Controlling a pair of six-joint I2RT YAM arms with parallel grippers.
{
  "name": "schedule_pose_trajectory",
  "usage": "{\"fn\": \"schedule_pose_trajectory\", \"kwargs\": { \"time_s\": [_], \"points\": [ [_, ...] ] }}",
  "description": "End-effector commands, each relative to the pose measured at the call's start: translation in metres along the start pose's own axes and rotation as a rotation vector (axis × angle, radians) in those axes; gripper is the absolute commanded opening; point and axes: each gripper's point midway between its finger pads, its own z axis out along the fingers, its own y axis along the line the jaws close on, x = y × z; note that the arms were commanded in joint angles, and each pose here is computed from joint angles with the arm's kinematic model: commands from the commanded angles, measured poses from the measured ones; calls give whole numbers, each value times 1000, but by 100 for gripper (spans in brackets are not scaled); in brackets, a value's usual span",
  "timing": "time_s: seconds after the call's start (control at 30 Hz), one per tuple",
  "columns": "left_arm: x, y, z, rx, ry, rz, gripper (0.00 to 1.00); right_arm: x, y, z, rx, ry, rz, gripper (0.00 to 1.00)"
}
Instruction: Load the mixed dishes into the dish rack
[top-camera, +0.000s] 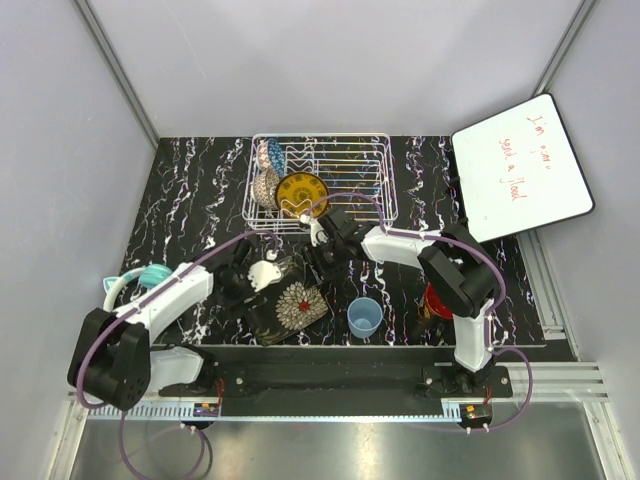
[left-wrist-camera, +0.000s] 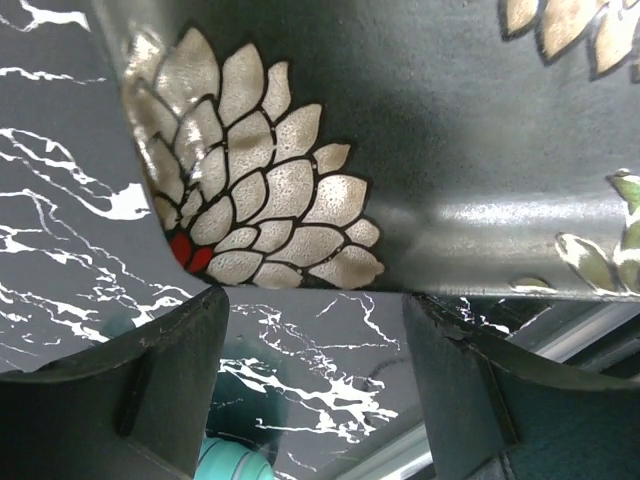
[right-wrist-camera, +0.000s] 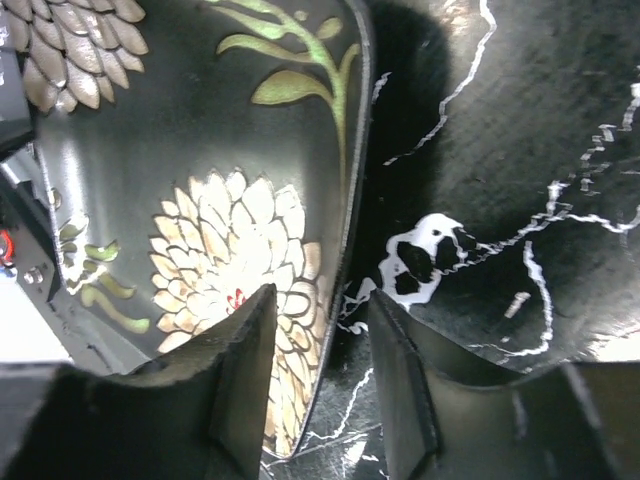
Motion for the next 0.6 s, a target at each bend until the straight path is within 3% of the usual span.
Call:
{"fn": "schedule_pose_trajectory", "kwargs": {
  "time_s": [0.0,0.2,0.43,0.57],
  "points": [
    [-16,4,7,-17,-27,-14,73,0,15,3,-87,4,4,46],
    [-26,1,16,-6,-19,-1,70,-1,23,4,-133,15,11,38],
    [-19,8,-22,-68,-12,64,70,0,20,7,-120,20,22,40],
    [-29,10,-50,-97,-88,63,72,2,17,8,-113,24,20,40]
  ]
}}
